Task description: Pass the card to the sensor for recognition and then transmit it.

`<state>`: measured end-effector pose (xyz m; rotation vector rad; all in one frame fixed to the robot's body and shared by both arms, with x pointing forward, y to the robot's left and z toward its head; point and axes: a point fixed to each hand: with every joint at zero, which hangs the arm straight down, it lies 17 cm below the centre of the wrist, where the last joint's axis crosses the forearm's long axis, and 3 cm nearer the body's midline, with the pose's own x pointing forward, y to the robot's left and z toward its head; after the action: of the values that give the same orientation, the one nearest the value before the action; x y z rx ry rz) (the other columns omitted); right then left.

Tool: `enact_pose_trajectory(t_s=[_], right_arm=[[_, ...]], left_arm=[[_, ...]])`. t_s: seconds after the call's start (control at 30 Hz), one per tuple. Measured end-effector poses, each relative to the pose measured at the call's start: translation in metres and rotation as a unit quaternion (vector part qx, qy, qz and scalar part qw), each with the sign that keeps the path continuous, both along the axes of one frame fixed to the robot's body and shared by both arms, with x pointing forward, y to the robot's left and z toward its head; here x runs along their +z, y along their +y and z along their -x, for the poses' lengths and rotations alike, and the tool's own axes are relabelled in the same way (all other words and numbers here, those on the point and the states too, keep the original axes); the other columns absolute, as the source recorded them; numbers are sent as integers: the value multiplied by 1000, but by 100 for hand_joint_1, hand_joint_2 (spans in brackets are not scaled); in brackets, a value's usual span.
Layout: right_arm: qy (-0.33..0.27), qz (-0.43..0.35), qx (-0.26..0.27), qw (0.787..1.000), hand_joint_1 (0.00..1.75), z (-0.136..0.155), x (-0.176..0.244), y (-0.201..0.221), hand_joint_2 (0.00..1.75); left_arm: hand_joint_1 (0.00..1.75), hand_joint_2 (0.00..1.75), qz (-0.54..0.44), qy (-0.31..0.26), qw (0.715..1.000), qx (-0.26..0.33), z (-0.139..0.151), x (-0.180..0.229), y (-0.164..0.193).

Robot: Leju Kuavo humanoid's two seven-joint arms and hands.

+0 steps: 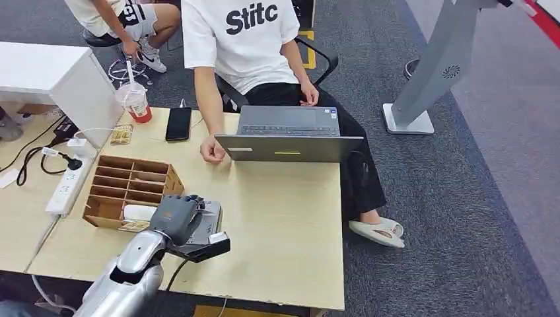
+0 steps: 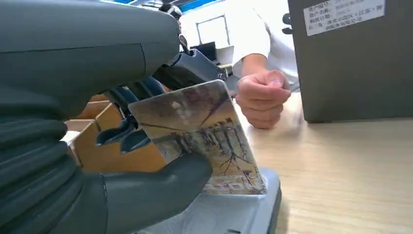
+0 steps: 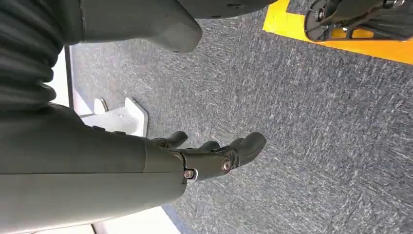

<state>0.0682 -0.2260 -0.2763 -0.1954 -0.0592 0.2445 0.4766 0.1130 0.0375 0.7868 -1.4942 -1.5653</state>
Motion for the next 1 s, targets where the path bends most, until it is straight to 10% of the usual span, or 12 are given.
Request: enact_pose_trajectory(t_s=[0.73,1.0], right_arm=[[2,-4,8,1000,0,1,0,3,175],[-1,-3,11,1000,0,0,0,2,175]], left_arm=[[175,175,16,-43,999,28,-21,36,31],[175,175,95,-151,982,65,-57,159,69]])
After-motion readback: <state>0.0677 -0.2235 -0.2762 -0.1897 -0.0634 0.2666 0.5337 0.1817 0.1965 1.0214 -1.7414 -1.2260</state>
